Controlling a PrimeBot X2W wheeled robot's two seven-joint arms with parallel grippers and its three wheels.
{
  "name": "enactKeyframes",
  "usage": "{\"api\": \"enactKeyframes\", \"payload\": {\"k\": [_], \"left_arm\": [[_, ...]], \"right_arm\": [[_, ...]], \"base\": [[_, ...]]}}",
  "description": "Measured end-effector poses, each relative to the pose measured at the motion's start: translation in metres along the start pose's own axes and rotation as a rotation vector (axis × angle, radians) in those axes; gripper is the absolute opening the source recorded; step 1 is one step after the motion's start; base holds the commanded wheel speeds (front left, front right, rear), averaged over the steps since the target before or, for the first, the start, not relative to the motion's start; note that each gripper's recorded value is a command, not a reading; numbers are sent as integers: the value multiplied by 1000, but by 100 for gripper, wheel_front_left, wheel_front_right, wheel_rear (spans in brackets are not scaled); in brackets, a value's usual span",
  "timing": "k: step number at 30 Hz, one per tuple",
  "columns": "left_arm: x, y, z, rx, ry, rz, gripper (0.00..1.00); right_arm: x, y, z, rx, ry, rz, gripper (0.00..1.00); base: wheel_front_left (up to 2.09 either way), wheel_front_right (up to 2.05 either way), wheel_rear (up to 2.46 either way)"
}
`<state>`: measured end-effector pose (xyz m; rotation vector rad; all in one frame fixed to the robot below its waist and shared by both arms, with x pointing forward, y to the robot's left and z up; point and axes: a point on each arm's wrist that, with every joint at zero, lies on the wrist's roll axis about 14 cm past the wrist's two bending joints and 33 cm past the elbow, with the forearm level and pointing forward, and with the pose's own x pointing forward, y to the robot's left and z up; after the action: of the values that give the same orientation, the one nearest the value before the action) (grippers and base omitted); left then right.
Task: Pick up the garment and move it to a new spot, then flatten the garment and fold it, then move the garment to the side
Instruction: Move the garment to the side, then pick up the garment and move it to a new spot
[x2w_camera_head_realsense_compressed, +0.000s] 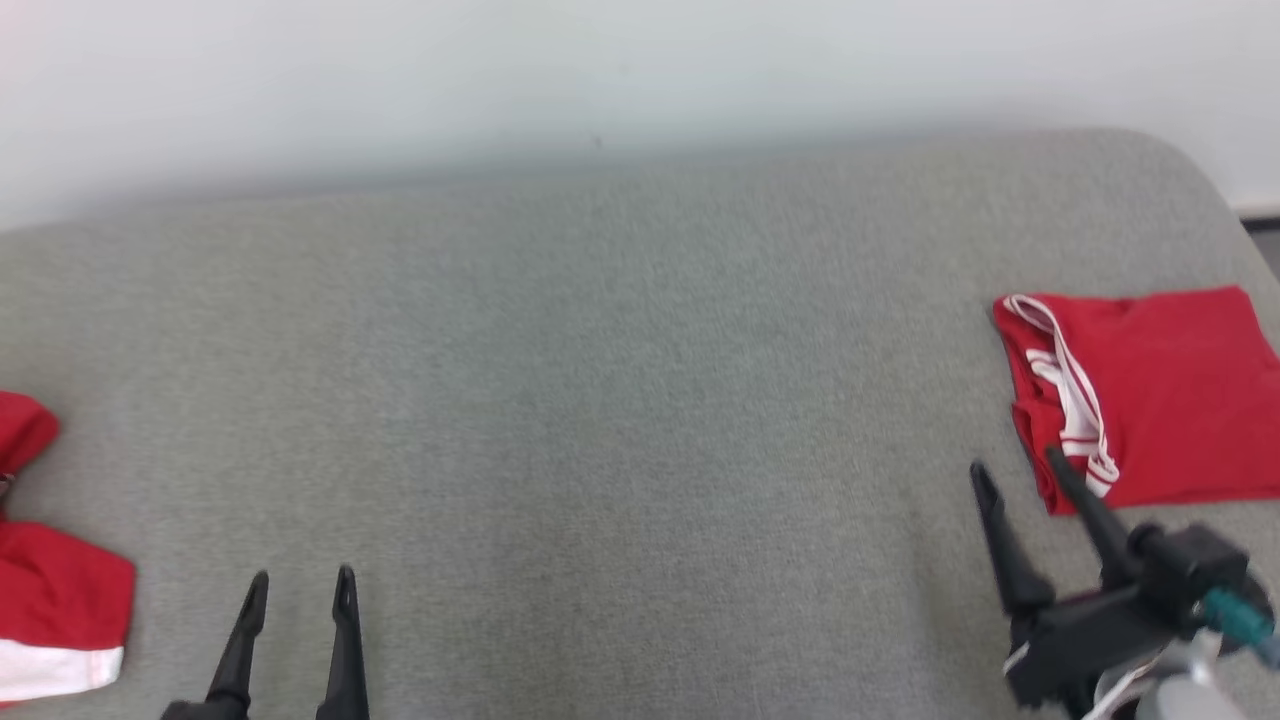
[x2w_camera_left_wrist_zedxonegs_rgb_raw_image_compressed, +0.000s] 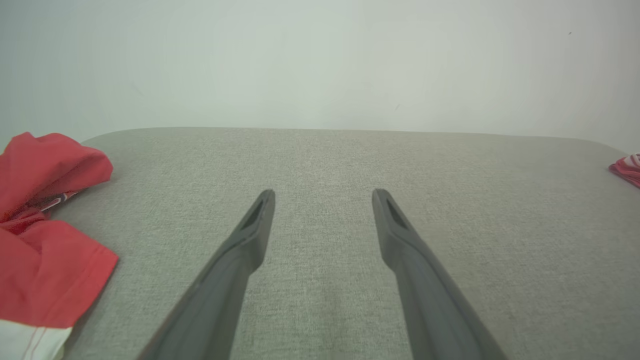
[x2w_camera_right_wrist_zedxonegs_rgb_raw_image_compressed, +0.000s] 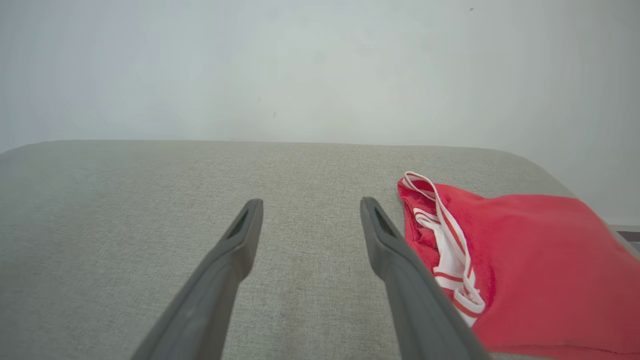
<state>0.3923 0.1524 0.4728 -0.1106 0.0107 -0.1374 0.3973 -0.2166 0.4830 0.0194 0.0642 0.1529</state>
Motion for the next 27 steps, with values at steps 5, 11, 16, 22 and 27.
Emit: {"api": "enactKeyframes", "payload": {"k": [5, 11, 16, 22, 27], "left_arm": [[-31, 15, 9, 12, -18, 55, 100], [-55, 29, 17, 17, -39, 107, 100], [-67, 36, 18, 16, -46, 135, 100], [-74, 37, 17, 4, -47, 144, 100], [-73, 35, 18, -3, -51, 135, 100]], "right_arm": [[-24, 32, -11, 86, 1, 29, 100], [-33, 57, -5, 120, -34, 68, 100], [-37, 65, -1, 132, -53, 79, 100], [-43, 63, 0, 147, -62, 57, 100], [-46, 60, -3, 151, -52, 40, 100]], "base": [[0, 0, 0], [0, 0, 0], [0, 0, 0], [0, 0, 0], [0, 0, 0]]}}
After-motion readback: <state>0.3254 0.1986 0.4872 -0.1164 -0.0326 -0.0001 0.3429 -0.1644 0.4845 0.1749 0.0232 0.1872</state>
